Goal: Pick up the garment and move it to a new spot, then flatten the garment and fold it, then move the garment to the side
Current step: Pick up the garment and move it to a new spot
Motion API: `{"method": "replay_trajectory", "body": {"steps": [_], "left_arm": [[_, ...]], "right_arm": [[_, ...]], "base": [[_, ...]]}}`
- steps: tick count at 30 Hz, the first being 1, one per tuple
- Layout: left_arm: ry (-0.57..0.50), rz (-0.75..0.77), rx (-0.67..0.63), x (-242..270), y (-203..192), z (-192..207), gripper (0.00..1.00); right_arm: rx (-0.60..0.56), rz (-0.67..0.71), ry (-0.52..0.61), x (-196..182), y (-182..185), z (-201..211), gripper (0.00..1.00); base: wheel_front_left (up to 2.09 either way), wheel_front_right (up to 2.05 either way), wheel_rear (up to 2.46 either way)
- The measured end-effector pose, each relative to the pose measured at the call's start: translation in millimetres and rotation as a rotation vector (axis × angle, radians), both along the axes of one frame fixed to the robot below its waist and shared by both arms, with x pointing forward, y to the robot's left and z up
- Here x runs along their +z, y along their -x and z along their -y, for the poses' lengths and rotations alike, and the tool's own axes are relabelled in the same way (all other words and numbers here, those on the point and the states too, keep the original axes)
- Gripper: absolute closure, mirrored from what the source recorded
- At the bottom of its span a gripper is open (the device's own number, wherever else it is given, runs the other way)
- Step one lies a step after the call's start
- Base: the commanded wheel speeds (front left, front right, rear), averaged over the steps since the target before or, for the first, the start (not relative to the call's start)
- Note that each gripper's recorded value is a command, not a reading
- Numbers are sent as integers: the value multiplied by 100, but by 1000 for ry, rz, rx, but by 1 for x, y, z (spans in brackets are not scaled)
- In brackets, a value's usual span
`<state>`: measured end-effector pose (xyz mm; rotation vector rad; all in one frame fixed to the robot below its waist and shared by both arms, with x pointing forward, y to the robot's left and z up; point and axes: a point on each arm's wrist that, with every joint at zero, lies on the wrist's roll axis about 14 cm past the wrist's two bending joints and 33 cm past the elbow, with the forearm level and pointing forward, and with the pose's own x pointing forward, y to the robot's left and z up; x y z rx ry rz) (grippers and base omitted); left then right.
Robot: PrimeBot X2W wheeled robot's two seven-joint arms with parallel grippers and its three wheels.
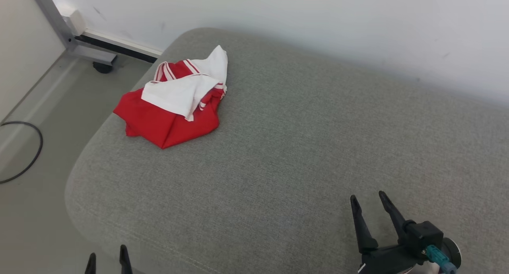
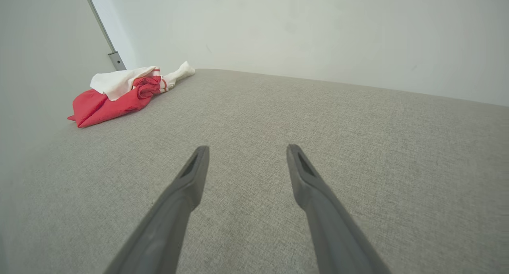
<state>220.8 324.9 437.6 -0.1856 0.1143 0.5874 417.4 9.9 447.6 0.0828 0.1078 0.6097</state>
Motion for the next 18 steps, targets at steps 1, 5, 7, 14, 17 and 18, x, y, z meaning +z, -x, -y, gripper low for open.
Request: {"method": "replay_trajectory", "body": {"steps": [1, 5, 7, 14, 17, 18], "left_arm": [[8, 0, -15, -1, -4, 3, 0], [3, 10, -61, 2, -27, 4, 0], [-4, 20, -84, 5, -41, 3, 0], [-114, 35, -172, 28, -103, -10, 0], [-166, 35, -218, 37, -131, -13, 0], [-178, 29, -231, 38, -139, -15, 0]], "right_arm": [[-5, 1, -3, 0, -2, 2, 0], [-16, 22, -10, 5, -11, 8, 0], [-20, 32, -11, 6, -15, 11, 0], [-39, 56, 13, 2, -33, 29, 0], [-58, 52, 22, -4, -39, 40, 0], [-64, 51, 26, -6, -41, 44, 0]], "base": [[0, 0, 0], [0, 0, 0], [0, 0, 0], [0, 0, 0], [0, 0, 0], [0, 0, 0]]}}
